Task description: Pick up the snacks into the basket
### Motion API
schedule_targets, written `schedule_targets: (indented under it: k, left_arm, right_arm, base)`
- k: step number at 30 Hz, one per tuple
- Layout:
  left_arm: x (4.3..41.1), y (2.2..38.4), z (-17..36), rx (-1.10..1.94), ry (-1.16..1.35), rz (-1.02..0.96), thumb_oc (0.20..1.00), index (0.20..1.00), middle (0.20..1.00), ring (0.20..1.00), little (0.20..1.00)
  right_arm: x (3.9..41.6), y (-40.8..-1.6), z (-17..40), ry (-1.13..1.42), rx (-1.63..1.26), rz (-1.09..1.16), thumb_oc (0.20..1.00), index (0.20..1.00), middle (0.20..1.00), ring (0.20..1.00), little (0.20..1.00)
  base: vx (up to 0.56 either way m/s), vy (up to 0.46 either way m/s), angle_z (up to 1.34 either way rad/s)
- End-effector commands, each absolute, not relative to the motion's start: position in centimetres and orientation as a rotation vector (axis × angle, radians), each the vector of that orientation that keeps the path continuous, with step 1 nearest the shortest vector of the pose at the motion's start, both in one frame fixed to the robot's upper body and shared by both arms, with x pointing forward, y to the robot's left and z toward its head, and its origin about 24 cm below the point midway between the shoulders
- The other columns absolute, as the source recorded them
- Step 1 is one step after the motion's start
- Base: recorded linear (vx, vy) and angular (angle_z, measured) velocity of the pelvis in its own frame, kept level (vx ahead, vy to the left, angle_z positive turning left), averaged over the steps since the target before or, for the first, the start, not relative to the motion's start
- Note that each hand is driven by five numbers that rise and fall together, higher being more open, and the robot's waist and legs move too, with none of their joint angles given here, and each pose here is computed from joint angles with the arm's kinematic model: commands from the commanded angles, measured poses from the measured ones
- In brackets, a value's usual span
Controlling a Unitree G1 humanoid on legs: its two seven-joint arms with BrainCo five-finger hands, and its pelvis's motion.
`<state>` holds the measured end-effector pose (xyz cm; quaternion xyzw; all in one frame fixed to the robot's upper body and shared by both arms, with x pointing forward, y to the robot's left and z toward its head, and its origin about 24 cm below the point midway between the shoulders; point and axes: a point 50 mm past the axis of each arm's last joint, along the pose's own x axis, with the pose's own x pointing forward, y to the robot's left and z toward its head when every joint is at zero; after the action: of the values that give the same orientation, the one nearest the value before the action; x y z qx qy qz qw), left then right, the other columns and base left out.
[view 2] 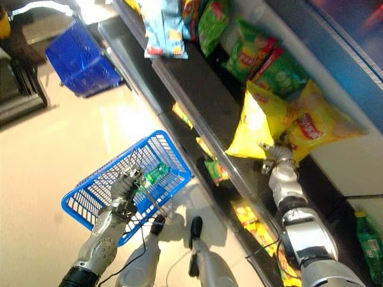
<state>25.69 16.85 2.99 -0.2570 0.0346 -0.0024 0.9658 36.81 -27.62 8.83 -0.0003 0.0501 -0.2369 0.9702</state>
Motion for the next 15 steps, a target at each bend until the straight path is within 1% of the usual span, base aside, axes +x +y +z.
schedule_targets:
  k: [1, 3, 4, 5, 10, 14, 15]
  left_arm:
    - [26.7, 14.1, 12.9, -0.544, -0.388, -0.24, 0.2, 0.2, 0.2, 0.2, 0.2]
    - [26.7, 13.7, 13.0, -0.547, -0.387, -0.258, 0.2, 0.2, 0.2, 0.2, 0.2]
    - [26.7, 13.5, 13.0, -0.553, -0.385, -0.265, 0.2, 0.2, 0.2, 0.2, 0.2]
    - [26.7, 13.4, 13.1, -0.554, -0.385, -0.271, 0.2, 0.2, 0.2, 0.2, 0.2]
    - [26.7, 12.8, 13.5, -0.55, -0.387, -0.306, 0.2, 0.2, 0.2, 0.2, 0.2]
    - [26.9, 12.7, 13.5, -0.555, -0.391, -0.3, 0.2, 0.2, 0.2, 0.2, 0.2]
    - [27.0, 12.7, 13.5, -0.56, -0.39, -0.293, 0.2, 0.2, 0.2, 0.2, 0.2]
  right_arm:
    - [38.4, -27.3, 12.2, 0.022, 0.041, -0.456, 1.0, 1.0, 1.0, 1.0, 1.0]
    - [38.5, -28.3, 13.2, 0.019, 0.08, -0.492, 1.0, 1.0, 1.0, 1.0, 1.0]
    - [38.5, -28.9, 13.6, 0.014, 0.107, -0.515, 0.887, 0.887, 0.887, 0.887, 0.887]
    - [38.5, -29.5, 13.9, 0.018, 0.116, -0.535, 0.2, 0.2, 0.2, 0.2, 0.2]
    - [38.3, -30.9, 15.1, 0.018, 0.091, -0.584, 0.2, 0.2, 0.2, 0.2, 0.2]
    - [38.5, -30.1, 14.7, 0.009, 0.105, -0.572, 0.2, 0.2, 0.2, 0.2, 0.2]
    - [38.7, -29.1, 14.2, 0.006, 0.106, -0.546, 0.2, 0.2, 0.2, 0.2, 0.2]
  base:
    - [0.0, -0.028, 0.18]
    - [0.0, -0.023, 0.18]
    - [-0.01, -0.008, 0.21]
    - [-0.01, -0.009, 0.2]
    - [-0.01, -0.012, 0.22]
    - [0.01, 0.001, 0.08]
    - [0.0, 0.039, -0.02]
